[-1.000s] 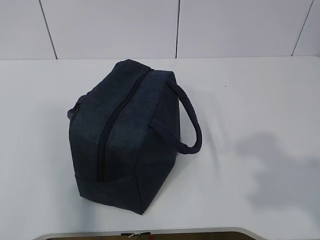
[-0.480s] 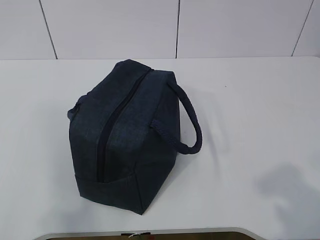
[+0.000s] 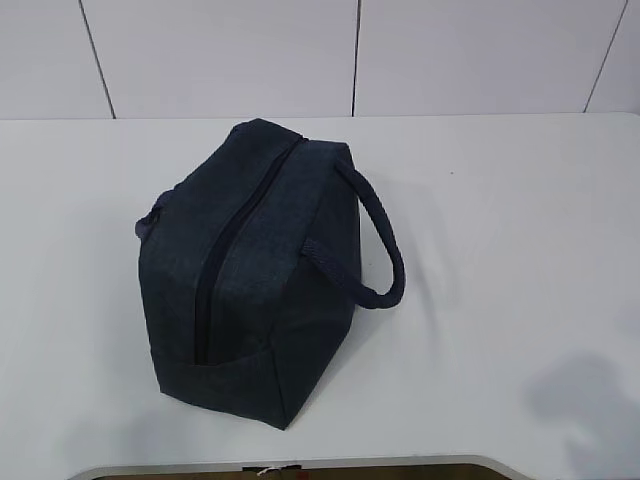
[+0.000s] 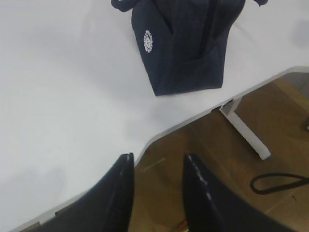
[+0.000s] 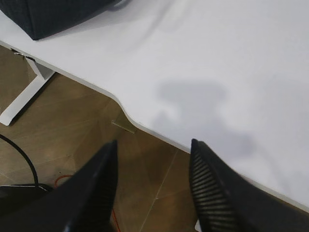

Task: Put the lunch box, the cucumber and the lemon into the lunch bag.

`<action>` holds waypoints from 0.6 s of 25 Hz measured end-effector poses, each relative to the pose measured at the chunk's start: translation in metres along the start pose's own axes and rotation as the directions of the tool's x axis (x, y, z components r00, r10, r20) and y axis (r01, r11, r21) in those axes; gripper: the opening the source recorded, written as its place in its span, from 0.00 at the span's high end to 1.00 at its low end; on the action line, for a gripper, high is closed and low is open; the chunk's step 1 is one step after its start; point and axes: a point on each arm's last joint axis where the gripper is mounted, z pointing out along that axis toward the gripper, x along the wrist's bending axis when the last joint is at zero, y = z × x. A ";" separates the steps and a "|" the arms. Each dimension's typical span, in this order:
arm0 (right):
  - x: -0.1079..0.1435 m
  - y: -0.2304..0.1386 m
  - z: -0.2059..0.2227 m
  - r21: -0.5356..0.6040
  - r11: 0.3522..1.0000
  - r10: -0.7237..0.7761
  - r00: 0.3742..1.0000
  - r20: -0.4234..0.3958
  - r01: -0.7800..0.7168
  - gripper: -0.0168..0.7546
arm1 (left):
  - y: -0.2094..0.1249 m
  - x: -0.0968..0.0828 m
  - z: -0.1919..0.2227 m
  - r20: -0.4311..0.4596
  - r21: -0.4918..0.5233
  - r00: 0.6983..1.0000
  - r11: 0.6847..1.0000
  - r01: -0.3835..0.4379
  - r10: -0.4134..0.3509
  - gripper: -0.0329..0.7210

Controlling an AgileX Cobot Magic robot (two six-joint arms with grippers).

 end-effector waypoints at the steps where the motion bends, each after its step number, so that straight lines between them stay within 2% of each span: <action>1: 0.000 0.000 0.001 -0.002 1.000 0.000 1.000 0.001 0.000 0.47 | 0.000 0.001 0.002 -0.006 -0.006 1.000 1.000 0.001 -0.001 0.64; 6: 0.000 0.001 0.002 -0.012 1.000 0.004 1.000 0.002 -0.004 0.47 | 0.001 0.004 0.008 -0.027 -0.038 1.000 0.999 0.001 -0.002 0.64; 15: -0.001 0.000 0.004 -0.014 0.996 0.089 0.996 0.013 -0.089 0.47 | 0.000 0.005 0.008 -0.034 -0.038 0.999 0.999 -0.002 0.001 0.64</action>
